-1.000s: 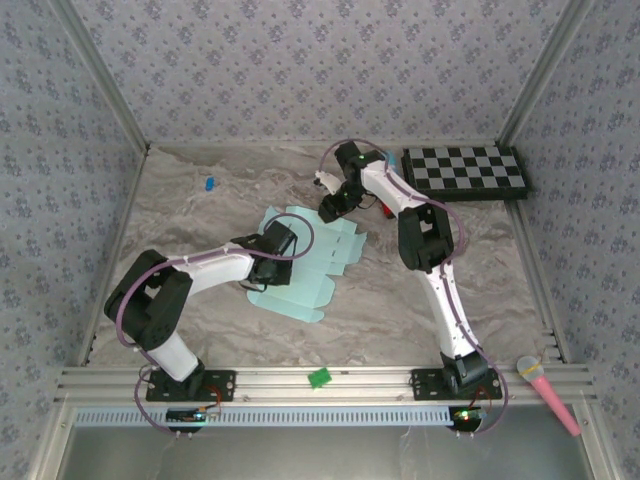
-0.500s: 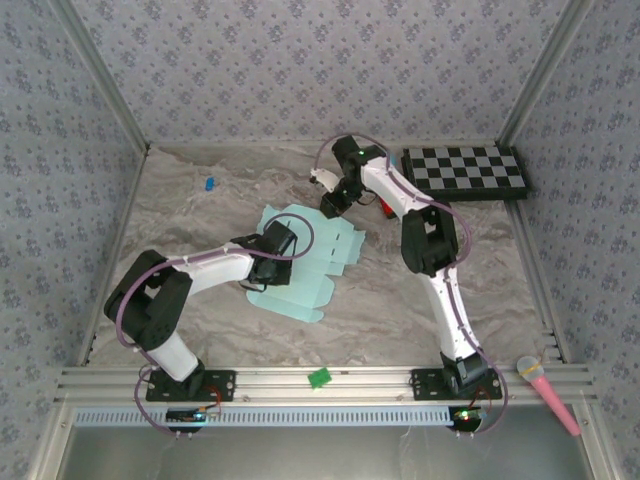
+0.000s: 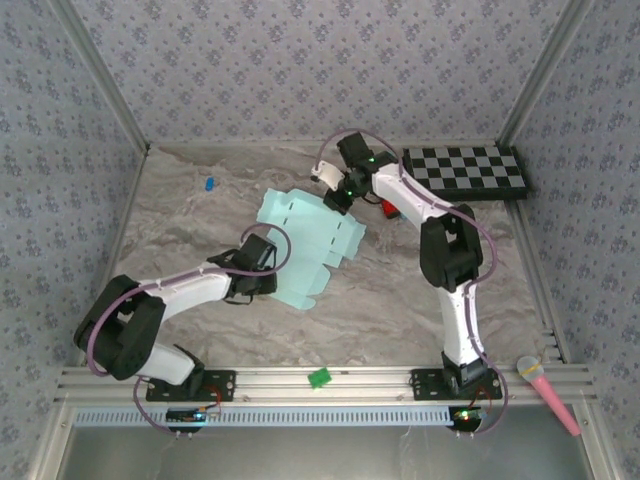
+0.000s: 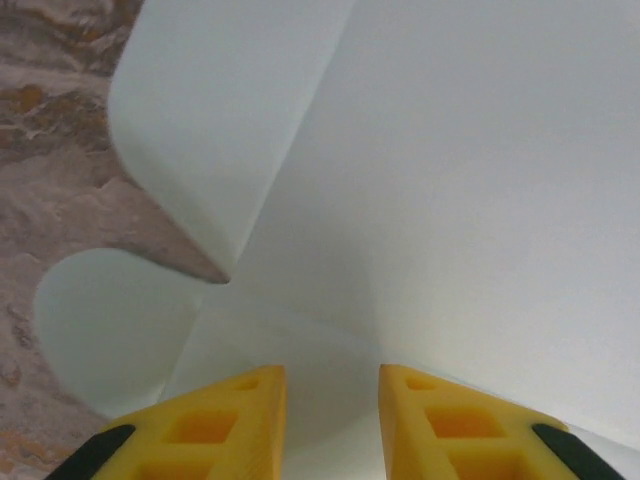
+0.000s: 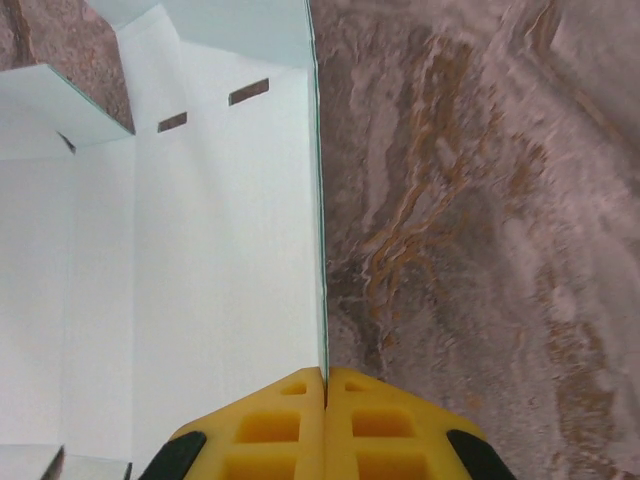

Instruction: Fold the paper box

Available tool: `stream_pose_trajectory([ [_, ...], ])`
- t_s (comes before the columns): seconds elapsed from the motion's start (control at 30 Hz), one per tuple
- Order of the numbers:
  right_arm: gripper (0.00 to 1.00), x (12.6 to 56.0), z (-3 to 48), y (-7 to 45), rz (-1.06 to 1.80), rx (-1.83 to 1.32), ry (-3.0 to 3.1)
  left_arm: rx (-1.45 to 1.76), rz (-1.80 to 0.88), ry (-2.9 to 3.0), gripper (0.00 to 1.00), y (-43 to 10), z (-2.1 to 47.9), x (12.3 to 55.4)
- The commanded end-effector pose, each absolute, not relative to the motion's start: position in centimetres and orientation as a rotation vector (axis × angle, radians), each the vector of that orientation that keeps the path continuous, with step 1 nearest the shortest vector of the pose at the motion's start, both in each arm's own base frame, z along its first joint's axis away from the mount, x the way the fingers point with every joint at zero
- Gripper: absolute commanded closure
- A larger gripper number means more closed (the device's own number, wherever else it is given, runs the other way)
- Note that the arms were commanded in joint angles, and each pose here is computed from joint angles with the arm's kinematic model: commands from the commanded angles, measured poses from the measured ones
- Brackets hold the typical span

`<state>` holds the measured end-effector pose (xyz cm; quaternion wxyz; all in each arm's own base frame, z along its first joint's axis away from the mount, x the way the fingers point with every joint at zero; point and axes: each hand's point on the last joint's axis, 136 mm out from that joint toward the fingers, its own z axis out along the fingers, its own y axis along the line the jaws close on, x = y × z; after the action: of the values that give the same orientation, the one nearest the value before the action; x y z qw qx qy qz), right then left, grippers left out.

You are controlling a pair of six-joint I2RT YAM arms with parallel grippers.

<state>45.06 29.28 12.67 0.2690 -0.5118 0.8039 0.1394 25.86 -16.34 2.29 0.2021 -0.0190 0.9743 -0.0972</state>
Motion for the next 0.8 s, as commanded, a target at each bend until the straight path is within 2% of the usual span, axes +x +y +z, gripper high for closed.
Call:
stream_pose_trajectory([
  [0.0, 0.97, 45.7, 15.1, 29.8, 0.268, -1.410, 2.038, -0.145, -0.400, 2.703, 0.73, -17.0, 2.4, 26.2],
  [0.17, 0.98, 45.8, 16.6, 30.3, 0.202, -1.395, 1.944, -0.190, -0.443, 2.688, 0.90, -17.0, 2.0, 26.3],
  [0.3, 0.98, 45.4, 17.2, 30.6, 0.132, -1.392, 1.861, -0.221, -0.476, 2.687, 1.00, -17.3, 1.5, 26.5],
  [0.77, 0.99, 44.1, 17.3, 31.6, -0.233, -1.380, 1.578, -0.306, -0.539, 2.643, 1.00, -18.4, 1.3, 28.1],
])
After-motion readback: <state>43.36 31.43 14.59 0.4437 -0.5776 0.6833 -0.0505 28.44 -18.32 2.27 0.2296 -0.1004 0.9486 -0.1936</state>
